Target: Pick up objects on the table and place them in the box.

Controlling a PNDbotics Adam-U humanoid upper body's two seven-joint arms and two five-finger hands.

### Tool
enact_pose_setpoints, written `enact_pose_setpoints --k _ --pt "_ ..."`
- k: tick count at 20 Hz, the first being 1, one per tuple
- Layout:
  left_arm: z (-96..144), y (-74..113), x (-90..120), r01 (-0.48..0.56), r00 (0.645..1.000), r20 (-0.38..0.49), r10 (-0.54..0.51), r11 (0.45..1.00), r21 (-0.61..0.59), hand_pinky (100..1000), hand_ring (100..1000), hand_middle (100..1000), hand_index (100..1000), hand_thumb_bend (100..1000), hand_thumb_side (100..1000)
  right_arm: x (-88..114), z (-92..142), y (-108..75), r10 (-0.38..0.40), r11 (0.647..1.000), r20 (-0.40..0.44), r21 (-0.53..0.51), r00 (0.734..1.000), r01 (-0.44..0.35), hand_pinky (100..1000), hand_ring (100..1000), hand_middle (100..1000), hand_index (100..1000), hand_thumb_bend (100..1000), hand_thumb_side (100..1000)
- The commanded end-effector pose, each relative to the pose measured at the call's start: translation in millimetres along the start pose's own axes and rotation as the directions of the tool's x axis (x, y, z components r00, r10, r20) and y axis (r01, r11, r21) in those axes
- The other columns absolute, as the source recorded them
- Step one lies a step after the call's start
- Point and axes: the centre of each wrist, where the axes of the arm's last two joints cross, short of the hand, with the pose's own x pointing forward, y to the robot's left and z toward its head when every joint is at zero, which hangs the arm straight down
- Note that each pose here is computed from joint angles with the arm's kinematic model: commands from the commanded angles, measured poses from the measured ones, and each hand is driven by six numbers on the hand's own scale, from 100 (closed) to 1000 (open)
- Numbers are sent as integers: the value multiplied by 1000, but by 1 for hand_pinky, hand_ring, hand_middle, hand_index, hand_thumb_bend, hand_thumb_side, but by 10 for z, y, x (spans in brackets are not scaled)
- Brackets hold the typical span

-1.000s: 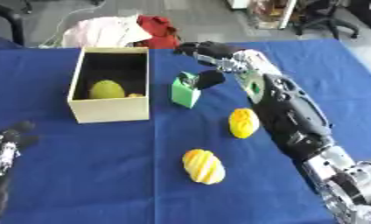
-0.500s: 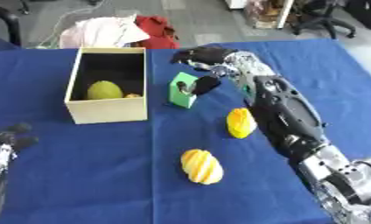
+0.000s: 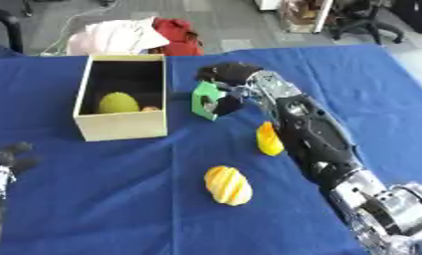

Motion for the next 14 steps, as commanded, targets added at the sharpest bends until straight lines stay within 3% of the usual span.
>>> enact_pose_setpoints --k 1,4,7,9,10,14 --pt "-29 3 64 4 1000 26 -3 1000 -6 905 729 754 800 100 718 -74 28 79 10 999 -28 48 1000 -8 942 987 1000 1000 100 804" --pt "-30 0 65 3 1000 26 -2 1000 -8 906 729 754 800 100 718 -71 25 126 -6 997 -24 77 1000 8 910 961 1000 1000 100 836" --pt "-30 3 66 3 1000 27 -2 1000 -6 906 729 754 801 100 719 -74 29 203 -55 992 -25 109 998 58 853 918 1000 1000 100 966" --pt "-29 4 66 2 1000 27 -2 1000 -5 906 729 754 801 100 719 -85 35 253 -109 986 -27 123 994 111 797 872 993 1000 100 953" --pt "-29 5 66 3 1000 26 -3 1000 -5 906 729 754 801 100 719 -92 38 253 -124 984 -28 123 992 126 774 851 987 1000 100 916" --pt "-30 5 66 3 1000 27 -3 1000 -6 907 729 754 801 100 720 -113 51 196 -150 985 -23 85 988 151 580 644 904 998 100 391"
